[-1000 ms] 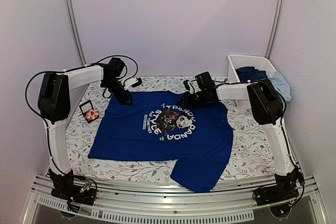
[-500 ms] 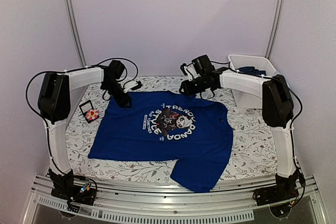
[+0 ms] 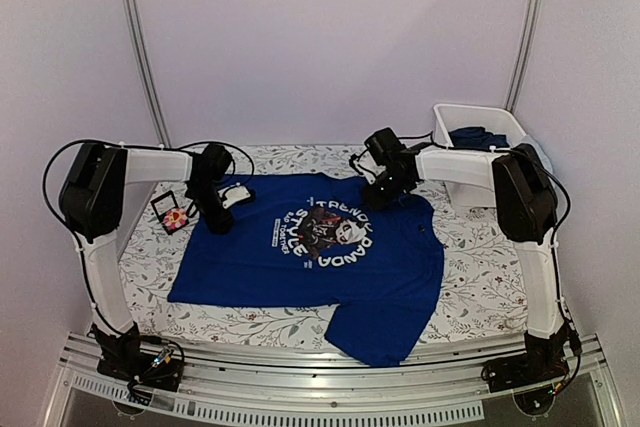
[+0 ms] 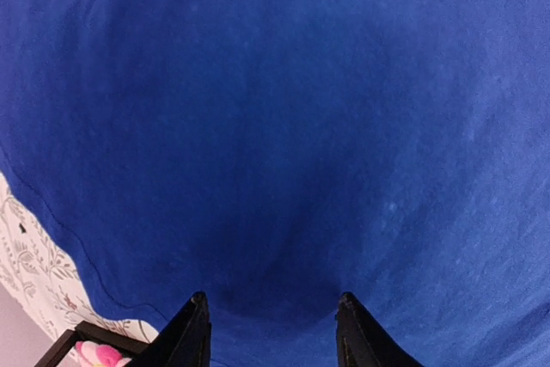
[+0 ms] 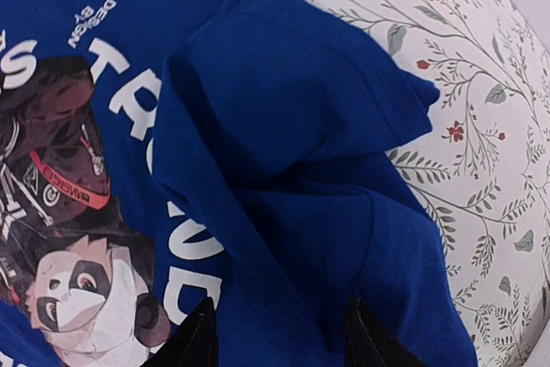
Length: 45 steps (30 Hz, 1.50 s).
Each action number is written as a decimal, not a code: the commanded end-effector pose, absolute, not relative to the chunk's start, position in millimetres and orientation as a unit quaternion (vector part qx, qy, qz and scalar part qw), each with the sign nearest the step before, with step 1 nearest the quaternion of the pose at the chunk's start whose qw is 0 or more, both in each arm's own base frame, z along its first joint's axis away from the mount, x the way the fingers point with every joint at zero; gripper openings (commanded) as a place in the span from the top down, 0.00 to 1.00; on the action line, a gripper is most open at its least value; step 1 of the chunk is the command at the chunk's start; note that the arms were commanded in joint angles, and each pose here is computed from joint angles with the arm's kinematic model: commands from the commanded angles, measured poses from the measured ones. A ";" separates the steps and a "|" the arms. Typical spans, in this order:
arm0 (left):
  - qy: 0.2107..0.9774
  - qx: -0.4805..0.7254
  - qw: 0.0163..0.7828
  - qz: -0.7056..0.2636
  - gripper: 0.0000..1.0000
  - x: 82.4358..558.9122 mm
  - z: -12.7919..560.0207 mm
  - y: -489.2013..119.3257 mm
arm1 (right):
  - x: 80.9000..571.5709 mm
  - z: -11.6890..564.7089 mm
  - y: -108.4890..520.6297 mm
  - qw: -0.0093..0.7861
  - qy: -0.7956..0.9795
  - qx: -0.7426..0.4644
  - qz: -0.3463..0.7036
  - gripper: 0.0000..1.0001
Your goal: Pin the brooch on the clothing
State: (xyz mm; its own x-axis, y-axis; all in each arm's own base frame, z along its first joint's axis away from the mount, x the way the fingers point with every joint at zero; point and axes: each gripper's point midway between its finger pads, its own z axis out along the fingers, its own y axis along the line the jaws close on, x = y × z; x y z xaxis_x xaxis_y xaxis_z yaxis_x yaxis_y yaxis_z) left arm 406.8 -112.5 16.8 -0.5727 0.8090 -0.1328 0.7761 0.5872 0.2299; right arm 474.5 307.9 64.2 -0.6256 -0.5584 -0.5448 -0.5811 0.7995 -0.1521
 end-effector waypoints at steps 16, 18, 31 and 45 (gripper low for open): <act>0.882 0.446 0.118 0.093 0.50 402.2 19.5 -106.0 | 494.0 42.3 368.3 0.322 0.751 -0.577 -0.002 0.57; 0.883 0.445 0.117 0.091 0.50 402.5 18.4 -106.4 | 484.6 30.5 371.0 0.302 0.753 -0.585 0.019 0.60; 0.883 0.447 0.115 0.090 0.50 404.8 16.7 -107.7 | 485.1 25.7 365.3 0.293 0.764 -0.575 0.021 0.96; 0.883 0.445 0.098 0.109 0.50 404.0 5.4 -100.0 | 609.5 116.5 278.9 0.472 0.799 -0.349 -0.133 1.00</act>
State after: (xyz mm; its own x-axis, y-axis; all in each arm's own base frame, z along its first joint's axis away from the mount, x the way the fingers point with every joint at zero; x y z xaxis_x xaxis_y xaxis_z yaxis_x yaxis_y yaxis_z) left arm 401.2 -100.7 13.3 -0.5811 0.8079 -0.0979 0.7655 0.5835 0.2711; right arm 555.9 316.9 64.4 -0.2934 -0.7723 -0.5634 -0.6892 0.5793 -0.4352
